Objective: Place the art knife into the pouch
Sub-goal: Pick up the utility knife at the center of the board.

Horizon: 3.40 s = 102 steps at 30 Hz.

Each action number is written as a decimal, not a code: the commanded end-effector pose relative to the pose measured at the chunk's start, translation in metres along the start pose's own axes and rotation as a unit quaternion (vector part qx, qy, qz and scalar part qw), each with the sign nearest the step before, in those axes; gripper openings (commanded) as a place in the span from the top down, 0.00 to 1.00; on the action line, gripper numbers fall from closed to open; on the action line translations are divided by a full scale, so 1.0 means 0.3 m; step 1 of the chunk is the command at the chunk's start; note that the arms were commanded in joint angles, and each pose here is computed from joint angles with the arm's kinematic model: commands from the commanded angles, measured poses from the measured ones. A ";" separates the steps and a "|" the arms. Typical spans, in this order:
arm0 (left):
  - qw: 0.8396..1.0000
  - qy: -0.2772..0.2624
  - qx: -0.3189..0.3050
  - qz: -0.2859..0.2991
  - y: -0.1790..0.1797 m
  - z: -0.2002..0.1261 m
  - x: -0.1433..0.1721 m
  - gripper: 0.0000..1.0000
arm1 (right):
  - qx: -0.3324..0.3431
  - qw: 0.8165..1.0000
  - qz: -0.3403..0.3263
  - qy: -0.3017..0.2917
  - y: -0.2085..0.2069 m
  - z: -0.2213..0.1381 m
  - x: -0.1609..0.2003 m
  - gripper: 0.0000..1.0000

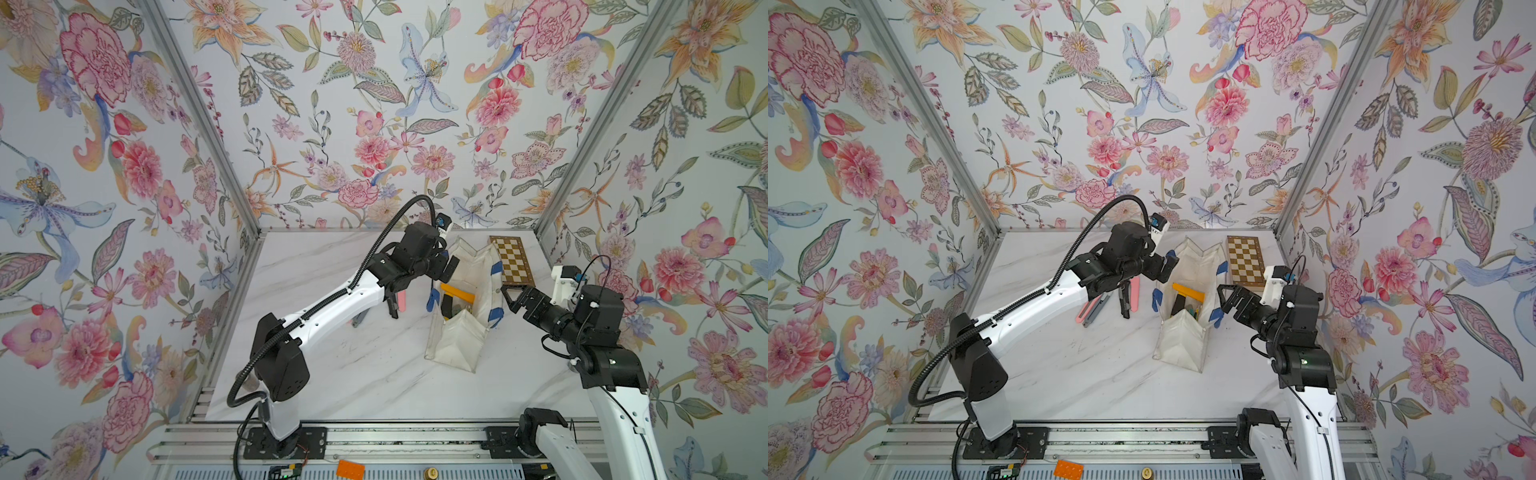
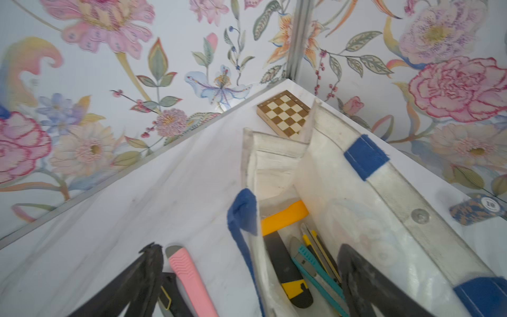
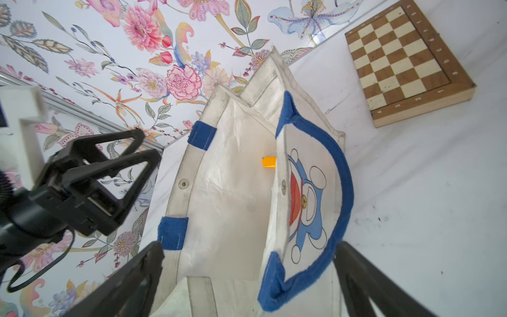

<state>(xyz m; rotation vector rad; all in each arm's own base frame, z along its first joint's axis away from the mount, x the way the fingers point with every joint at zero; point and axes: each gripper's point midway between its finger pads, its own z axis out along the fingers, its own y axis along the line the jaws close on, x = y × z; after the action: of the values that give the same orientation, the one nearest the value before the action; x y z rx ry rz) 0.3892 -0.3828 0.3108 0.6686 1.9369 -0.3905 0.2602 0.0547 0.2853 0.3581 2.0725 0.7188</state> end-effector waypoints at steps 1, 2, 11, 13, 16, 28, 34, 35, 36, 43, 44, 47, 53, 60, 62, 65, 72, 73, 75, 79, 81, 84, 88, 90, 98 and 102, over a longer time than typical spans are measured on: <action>0.995 -0.045 -0.085 -0.006 0.162 -0.100 -0.070 0.01 | 0.034 0.999 -0.017 -0.006 -0.010 -0.021 -0.036 0.01; 0.994 -0.043 -0.095 -0.014 0.204 -0.113 -0.052 0.01 | 0.036 0.999 -0.019 -0.006 -0.007 -0.023 -0.044 0.01; 0.985 -0.023 -0.140 -0.102 0.500 -0.165 0.159 0.01 | 0.084 0.995 -0.055 0.020 -0.013 0.010 -0.103 0.01; 0.984 -0.016 -0.134 -0.113 0.526 -0.138 0.214 0.01 | 0.100 0.992 -0.067 0.021 -0.011 0.018 -0.117 0.01; 0.982 0.014 -0.104 -0.158 0.568 -0.042 0.337 0.03 | 0.112 0.989 -0.086 0.029 0.009 0.051 -0.118 0.01; 0.967 0.092 -0.010 -0.238 0.535 0.227 0.568 0.45 | 0.080 0.988 -0.105 0.074 0.091 0.135 -0.084 0.01; 0.960 0.106 0.004 -0.258 0.518 0.273 0.610 0.52 | 0.083 0.987 -0.104 0.085 0.076 0.149 -0.067 0.01; 0.960 0.110 0.001 -0.259 0.521 0.276 0.615 0.53 | 0.083 0.987 -0.104 0.088 0.073 0.155 -0.062 0.01; 0.960 0.111 0.001 -0.257 0.518 0.277 0.613 0.53 | 0.083 0.987 -0.104 0.090 0.072 0.159 -0.059 0.01; 0.960 0.124 -0.002 -0.253 0.479 0.309 0.601 0.54 | 0.070 0.987 -0.107 0.094 0.073 0.180 -0.042 0.01; 0.960 0.129 -0.006 -0.250 0.474 0.317 0.600 0.54 | 0.068 0.988 -0.107 0.090 0.074 0.177 -0.042 0.01; 0.959 0.147 -0.021 -0.242 0.451 0.339 0.619 0.54 | 0.065 0.988 -0.110 0.083 0.080 0.165 -0.047 0.01; 0.956 0.193 -0.082 -0.205 0.440 0.366 0.689 0.52 | 0.058 0.989 -0.115 0.068 0.093 0.127 -0.054 0.01; 0.949 0.232 -0.122 -0.175 0.430 0.378 0.742 0.52 | 0.061 0.989 -0.121 0.062 0.079 0.108 -0.043 0.01; 0.947 0.237 -0.126 -0.175 0.429 0.377 0.755 0.51 | 0.058 0.989 -0.121 0.064 0.078 0.103 -0.037 0.01; 0.945 0.242 -0.146 -0.165 0.436 0.367 0.768 0.51 | 0.053 0.989 -0.120 0.063 0.078 0.093 -0.031 0.01; 0.942 0.258 -0.136 -0.168 0.413 0.381 0.818 0.50 | 0.053 0.989 -0.120 0.064 0.061 0.086 -0.025 0.01; 0.942 0.259 -0.130 -0.171 0.406 0.386 0.822 0.50 | 0.052 0.989 -0.120 0.063 0.062 0.086 -0.024 0.01; 0.943 0.257 -0.118 -0.175 0.390 0.395 0.825 0.50 | 0.051 0.989 -0.121 0.063 0.061 0.085 -0.025 0.01; 0.942 0.262 -0.113 -0.178 0.383 0.408 0.844 0.52 | 0.055 0.989 -0.119 0.061 0.052 0.082 -0.027 0.01; 0.940 0.269 -0.111 -0.177 0.382 0.413 0.859 0.53 | 0.055 0.990 -0.119 0.061 0.050 0.080 -0.028 0.01; 0.939 0.277 -0.114 -0.171 0.383 0.414 0.879 0.53 | 0.054 0.989 -0.124 0.061 0.046 0.080 -0.026 0.01; 0.936 0.287 -0.121 -0.163 0.389 0.414 0.903 0.54 | 0.059 0.989 -0.124 0.063 0.031 0.082 -0.025 0.01; 0.934 0.294 -0.130 -0.156 0.391 0.412 0.914 0.54 | 0.059 0.989 -0.124 0.063 0.027 0.082 -0.023 0.01; 0.927 0.316 -0.147 -0.135 0.392 0.420 0.959 0.51 | 0.060 0.988 -0.125 0.064 0.013 0.083 -0.022 0.01; 0.923 0.326 -0.165 -0.119 0.410 0.416 0.971 0.51 | 0.057 0.989 -0.124 0.064 0.011 0.081 -0.018 0.01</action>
<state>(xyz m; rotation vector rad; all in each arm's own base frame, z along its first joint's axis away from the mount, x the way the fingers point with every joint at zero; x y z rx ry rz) 0.4668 -0.2822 0.0215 0.3048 2.5815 -0.0843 0.2861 0.0623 0.2820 0.1385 2.2405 0.4775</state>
